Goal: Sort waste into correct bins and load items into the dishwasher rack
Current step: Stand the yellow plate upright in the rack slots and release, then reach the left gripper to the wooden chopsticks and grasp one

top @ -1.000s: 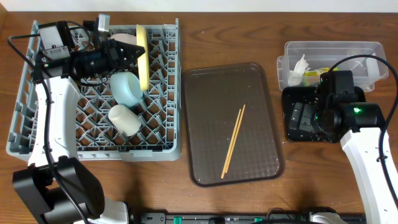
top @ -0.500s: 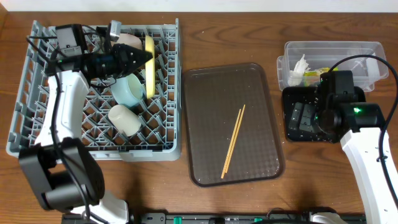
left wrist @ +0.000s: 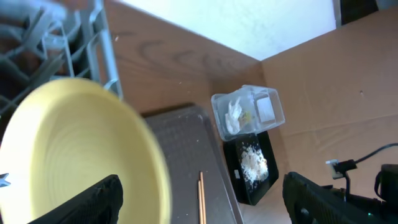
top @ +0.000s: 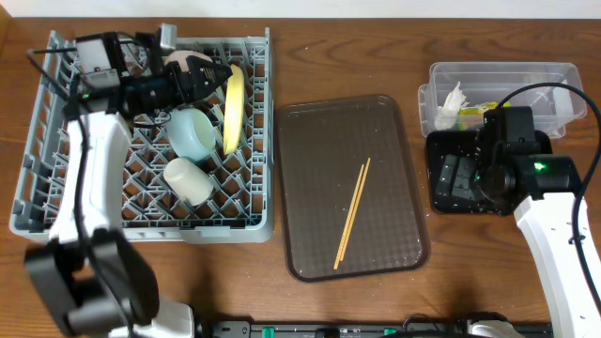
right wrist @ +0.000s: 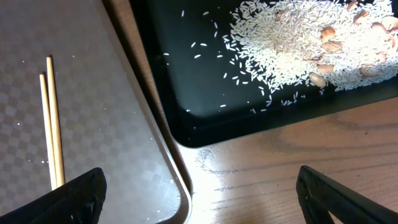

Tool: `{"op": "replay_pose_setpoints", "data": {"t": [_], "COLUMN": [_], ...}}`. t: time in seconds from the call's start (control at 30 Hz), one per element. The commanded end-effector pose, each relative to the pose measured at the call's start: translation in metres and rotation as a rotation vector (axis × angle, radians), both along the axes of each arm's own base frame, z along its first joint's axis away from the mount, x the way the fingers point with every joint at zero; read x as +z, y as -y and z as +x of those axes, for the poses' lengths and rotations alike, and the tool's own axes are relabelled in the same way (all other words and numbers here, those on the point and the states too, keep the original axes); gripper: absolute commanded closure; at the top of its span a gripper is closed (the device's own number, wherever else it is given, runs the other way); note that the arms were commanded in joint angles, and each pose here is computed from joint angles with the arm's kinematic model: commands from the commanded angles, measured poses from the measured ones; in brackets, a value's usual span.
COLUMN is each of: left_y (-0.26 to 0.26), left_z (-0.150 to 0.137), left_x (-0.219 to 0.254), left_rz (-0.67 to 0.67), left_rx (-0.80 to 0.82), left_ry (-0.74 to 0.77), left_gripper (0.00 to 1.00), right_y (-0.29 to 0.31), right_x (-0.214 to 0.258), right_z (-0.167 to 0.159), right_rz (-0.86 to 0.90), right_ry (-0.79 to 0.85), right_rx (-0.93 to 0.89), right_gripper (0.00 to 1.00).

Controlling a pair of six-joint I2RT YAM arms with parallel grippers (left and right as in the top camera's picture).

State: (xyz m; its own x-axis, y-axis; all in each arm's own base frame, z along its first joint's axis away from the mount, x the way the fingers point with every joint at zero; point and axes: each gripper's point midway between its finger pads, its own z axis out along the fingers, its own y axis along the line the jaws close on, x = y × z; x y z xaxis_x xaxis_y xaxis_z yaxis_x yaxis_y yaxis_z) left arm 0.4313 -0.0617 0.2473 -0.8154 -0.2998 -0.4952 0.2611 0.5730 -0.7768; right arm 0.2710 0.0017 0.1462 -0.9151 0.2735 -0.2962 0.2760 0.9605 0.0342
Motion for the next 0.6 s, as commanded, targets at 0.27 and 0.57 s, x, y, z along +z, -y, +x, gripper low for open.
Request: {"op": "replay_pose_setpoints", "data": {"t": [0.27,0.57], "left_y": [0.063,0.152], "left_z": [-0.054,-0.116], "left_x": [-0.006,-0.086], "left_rz": [0.540,0.779], "left_rx": [0.042,-0.265], "left_ry": [-0.011,-0.158], "left_gripper": [0.15,0.14], "right_y": [0.005,0.020], "right_x": [0.009,0.008], "right_z": [0.004,-0.002], "right_rz": [-0.001,-0.079], "right_ry": [0.030,0.009], "right_rx": [-0.029,-0.058], "right_gripper": [0.05,0.07]}}
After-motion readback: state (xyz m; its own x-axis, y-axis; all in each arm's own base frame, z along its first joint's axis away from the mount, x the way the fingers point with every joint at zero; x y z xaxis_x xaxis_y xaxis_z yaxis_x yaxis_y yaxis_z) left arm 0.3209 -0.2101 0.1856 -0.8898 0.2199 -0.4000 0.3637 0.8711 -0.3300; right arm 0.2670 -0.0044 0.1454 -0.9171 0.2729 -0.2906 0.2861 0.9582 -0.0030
